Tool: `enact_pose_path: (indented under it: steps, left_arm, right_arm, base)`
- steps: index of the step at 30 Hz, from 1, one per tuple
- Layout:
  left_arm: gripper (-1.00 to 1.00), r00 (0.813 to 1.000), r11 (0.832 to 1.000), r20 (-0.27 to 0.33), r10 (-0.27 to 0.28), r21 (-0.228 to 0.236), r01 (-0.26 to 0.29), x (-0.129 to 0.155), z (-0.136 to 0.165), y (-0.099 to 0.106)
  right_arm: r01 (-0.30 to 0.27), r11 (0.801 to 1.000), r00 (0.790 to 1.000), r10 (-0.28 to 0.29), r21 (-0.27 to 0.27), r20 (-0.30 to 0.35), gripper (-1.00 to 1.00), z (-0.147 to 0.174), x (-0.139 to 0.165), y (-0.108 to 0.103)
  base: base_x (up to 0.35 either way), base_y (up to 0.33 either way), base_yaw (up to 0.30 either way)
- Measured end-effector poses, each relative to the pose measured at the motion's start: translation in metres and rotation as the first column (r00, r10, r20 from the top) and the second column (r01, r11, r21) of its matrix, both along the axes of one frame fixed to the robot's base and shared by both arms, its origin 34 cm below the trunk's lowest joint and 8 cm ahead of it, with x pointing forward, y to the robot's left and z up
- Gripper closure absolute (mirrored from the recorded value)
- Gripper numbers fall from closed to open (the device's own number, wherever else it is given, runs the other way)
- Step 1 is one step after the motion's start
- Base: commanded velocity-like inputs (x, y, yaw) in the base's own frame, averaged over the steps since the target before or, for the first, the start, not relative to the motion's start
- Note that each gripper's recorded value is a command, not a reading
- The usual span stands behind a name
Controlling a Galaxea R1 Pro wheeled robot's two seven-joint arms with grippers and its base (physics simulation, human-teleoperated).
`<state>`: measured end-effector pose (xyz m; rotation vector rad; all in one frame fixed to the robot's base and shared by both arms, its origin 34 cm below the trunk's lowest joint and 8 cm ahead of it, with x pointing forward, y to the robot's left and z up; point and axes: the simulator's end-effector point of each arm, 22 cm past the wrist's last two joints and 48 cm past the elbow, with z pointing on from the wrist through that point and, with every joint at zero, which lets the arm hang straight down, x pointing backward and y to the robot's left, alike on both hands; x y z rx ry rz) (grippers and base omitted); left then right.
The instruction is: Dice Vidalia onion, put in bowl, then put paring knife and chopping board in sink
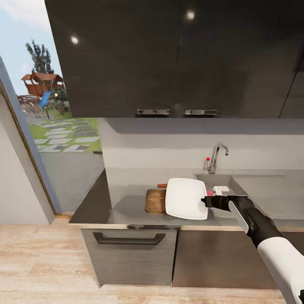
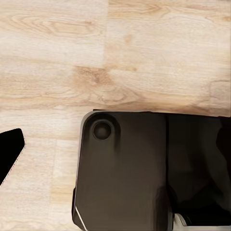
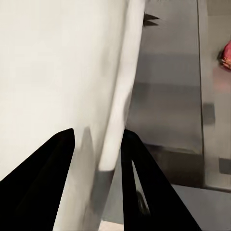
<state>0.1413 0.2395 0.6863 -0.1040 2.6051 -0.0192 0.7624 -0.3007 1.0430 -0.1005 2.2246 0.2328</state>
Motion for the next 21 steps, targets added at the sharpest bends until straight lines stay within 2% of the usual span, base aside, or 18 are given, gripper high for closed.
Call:
enact_pose_path:
  steps: [9,21]
  left_arm:
    - [-1.00,1.000,1.000,0.014,0.000,0.000,0.000,0.005,0.001,0.000]
    - [-1.00,0.999,1.000,0.034,0.000,0.000,0.000,0.011,0.001,0.000]
  right_arm:
    - [-0.001,1.000,1.000,0.001,0.000,0.014,1.00,0.009,-0.001,0.001]
    - [-0.003,1.000,1.000,0.003,-0.002,0.031,1.00,0.021,-0.002,0.001]
  base:
    - [0.003,0.204,0.000]
    - [0.081,0.259,0.014]
